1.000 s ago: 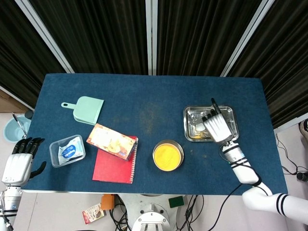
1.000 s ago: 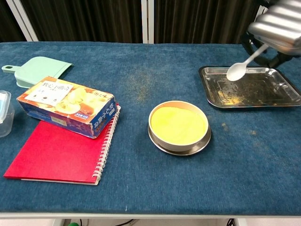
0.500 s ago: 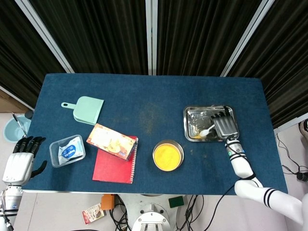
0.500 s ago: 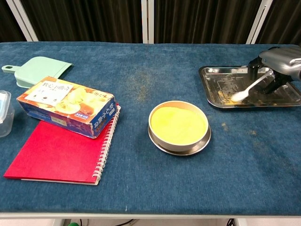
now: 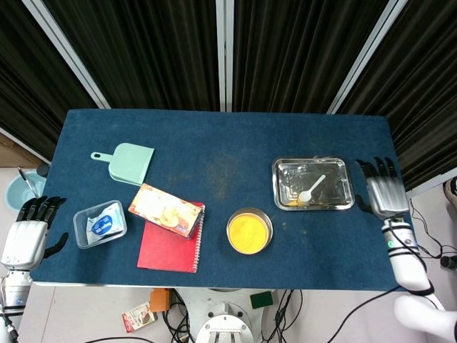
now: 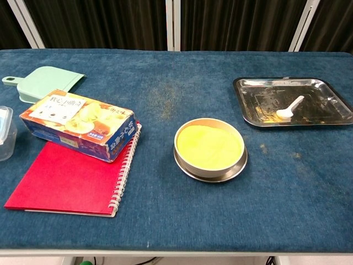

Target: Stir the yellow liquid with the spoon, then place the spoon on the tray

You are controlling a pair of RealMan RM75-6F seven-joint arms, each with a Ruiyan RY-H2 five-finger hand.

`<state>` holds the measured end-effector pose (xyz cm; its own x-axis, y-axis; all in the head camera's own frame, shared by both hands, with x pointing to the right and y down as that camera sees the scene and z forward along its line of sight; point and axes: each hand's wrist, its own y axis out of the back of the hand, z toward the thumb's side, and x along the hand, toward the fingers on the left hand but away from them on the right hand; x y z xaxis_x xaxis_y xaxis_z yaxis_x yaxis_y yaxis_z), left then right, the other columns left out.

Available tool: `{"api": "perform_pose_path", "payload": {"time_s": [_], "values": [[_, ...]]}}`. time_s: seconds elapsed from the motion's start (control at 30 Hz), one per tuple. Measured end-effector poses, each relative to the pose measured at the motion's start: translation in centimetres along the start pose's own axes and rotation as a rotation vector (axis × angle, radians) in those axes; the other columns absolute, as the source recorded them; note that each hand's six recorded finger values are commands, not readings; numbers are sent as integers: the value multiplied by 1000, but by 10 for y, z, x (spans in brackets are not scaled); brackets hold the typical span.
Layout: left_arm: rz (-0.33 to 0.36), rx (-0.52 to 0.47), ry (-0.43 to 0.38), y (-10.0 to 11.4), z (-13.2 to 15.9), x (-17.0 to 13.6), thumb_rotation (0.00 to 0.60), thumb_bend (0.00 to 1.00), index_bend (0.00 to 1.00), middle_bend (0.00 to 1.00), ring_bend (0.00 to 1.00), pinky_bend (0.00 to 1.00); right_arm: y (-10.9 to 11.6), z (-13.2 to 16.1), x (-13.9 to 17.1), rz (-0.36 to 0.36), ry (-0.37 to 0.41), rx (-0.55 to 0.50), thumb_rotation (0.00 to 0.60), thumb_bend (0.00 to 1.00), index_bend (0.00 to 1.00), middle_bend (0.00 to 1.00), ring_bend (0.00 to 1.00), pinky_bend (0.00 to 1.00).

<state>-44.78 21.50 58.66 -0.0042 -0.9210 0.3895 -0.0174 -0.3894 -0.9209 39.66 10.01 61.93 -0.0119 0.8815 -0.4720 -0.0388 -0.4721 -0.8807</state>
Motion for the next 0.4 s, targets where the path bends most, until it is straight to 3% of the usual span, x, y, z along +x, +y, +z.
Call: {"api": "perform_pose_path", "payload": {"time_s": [0.17,0.4], "values": [[8,-2,-5,3,2,4,600,275,161,155,97,121,6,-34,54,-68,-30,-114,600,385,88,101,0,0],[27,-3,-5,9,4,3,600,275,161,155,98,121,7,-58,128,-165,-30,-215,600,391,71,82,0,0]]}}
